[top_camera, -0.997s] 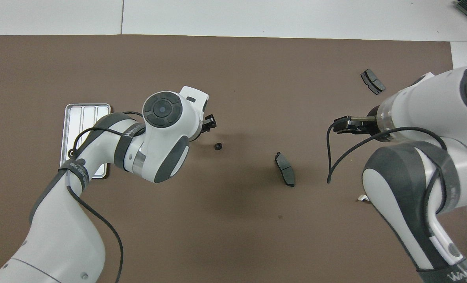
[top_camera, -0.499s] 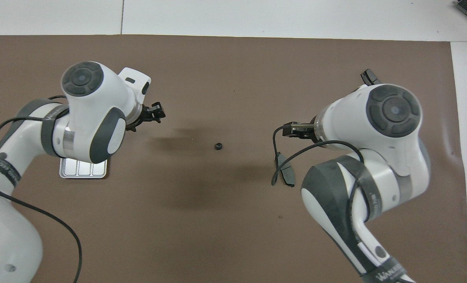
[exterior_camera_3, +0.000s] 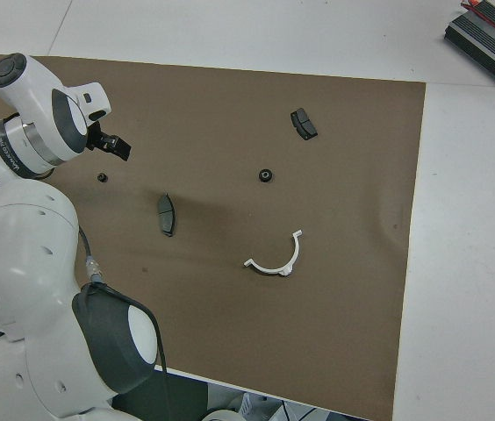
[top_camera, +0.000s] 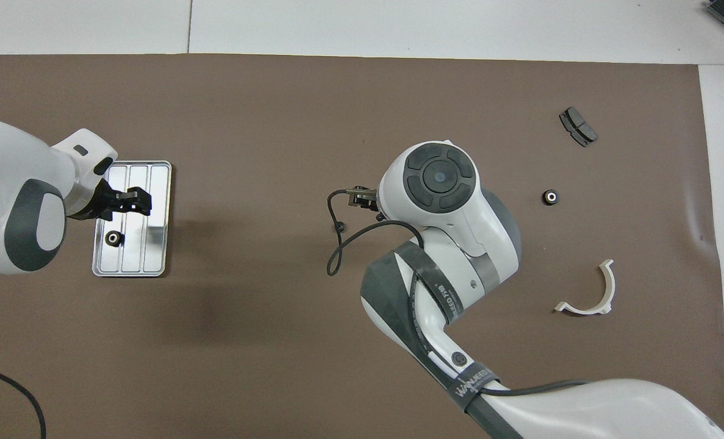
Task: Place bearing gear from tray to pile
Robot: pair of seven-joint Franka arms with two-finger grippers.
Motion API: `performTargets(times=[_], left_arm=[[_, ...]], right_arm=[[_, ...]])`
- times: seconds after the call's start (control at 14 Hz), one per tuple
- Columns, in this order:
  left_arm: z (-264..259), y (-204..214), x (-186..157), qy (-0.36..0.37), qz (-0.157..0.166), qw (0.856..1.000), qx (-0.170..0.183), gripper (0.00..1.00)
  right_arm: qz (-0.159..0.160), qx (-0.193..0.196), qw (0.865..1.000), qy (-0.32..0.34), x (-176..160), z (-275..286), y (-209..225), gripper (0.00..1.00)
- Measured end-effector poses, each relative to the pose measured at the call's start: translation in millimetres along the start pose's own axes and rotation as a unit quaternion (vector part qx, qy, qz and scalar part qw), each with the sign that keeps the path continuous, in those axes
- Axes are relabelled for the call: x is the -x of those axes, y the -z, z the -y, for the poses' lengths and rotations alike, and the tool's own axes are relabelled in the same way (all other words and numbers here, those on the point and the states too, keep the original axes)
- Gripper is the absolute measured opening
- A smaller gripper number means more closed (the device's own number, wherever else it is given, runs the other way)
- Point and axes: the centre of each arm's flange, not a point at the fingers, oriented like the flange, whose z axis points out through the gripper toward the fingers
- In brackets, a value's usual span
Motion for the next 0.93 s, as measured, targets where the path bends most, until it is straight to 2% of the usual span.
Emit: performTargets(times=[0.28, 0.36, 0.43, 0.5, 0.57, 0.64, 0.85, 0.93], left_arm=[[1, -16, 20, -0.001, -0.012, 1.0, -0.001, 0.75], [1, -22, 23, -0.001, -0.018, 1.0, -0.001, 0.75], [1, -26, 26, -0.001, -0.023, 1.0, -0.001, 0.75], [1, -29, 28, -0.001, -0.025, 1.0, -0.001, 0.74], [1, -29, 28, -0.001, -0.027, 1.0, -0.002, 0.74], [1, -29, 28, -0.001, -0.029, 1.0, -0.002, 0.72], [1, -28, 27, 0.0, -0.036, 0.999, -0.002, 0.67], [1, -27, 26, 0.0, -0.039, 0.999, -0.002, 0.62]], right_arm=[[0.003, -0.003, 1.0, 0.017, 18, 32, -35, 0.97], [-0.003, -0.003, 1.0, 0.024, 24, 40, -41, 0.93], [-0.006, -0.003, 1.0, 0.025, 29, 46, -45, 0.84], [-0.008, -0.005, 1.0, 0.026, 31, 48, -48, 0.84], [-0.009, -0.006, 1.0, 0.026, 30, 48, -50, 0.78], [-0.009, -0.005, 1.0, 0.025, 29, 47, -51, 0.73], [-0.02, -0.006, 0.999, 0.027, 24, 42, -55, 0.7], [-0.025, -0.005, 0.999, 0.029, 23, 39, -61, 0.7]])
